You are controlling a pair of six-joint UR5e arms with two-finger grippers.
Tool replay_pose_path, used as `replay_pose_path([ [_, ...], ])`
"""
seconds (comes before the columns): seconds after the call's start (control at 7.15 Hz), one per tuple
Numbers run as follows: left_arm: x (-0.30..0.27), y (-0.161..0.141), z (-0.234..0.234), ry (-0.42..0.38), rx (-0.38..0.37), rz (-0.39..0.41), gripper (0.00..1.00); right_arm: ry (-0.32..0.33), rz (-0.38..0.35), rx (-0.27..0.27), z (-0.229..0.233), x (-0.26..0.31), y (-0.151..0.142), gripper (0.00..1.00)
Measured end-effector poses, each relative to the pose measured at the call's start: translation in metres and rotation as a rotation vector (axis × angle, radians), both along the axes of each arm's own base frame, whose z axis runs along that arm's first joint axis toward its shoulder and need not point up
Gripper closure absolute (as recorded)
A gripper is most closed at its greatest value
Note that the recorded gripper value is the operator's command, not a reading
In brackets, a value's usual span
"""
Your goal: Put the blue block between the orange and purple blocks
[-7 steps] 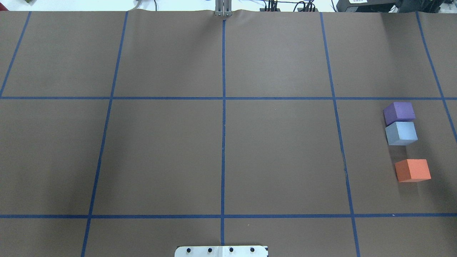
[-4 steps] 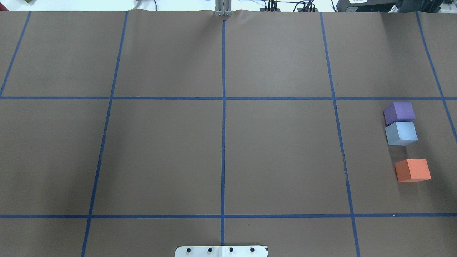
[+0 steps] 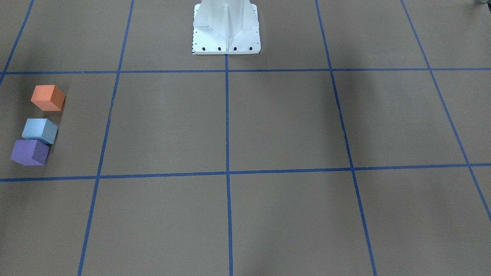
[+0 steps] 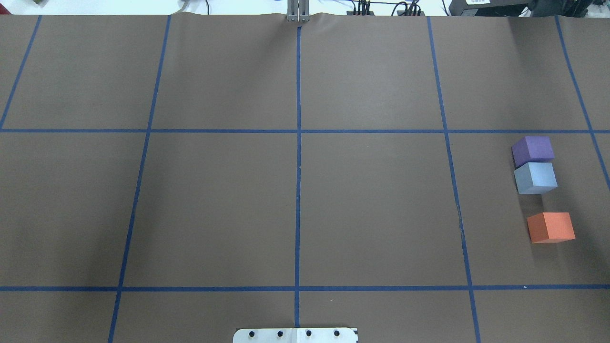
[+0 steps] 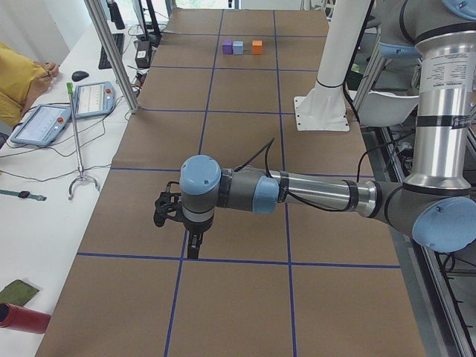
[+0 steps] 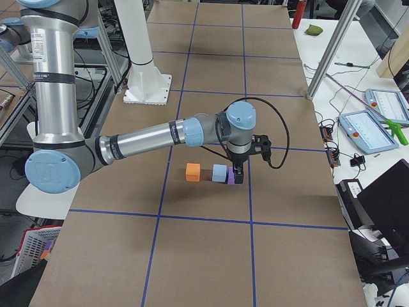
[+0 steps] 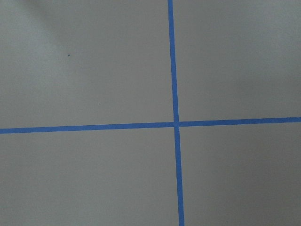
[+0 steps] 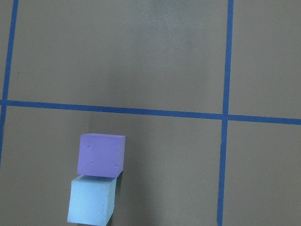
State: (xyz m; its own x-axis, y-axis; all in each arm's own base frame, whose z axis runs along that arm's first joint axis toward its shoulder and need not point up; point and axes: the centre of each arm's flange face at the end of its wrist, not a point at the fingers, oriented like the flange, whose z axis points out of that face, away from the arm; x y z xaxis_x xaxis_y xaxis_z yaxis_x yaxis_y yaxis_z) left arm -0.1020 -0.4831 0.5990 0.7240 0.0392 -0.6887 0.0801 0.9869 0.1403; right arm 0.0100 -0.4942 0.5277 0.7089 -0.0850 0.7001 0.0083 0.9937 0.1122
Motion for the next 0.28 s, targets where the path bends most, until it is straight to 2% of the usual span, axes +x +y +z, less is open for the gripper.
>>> replay_pose_path([
  [0.28, 0.008, -0.001, 0.023, -0.004, -0.036, 0.019, 0.0, 0.013, -0.03, 0.019, 0.006, 0.001, -0.001, 0.0],
])
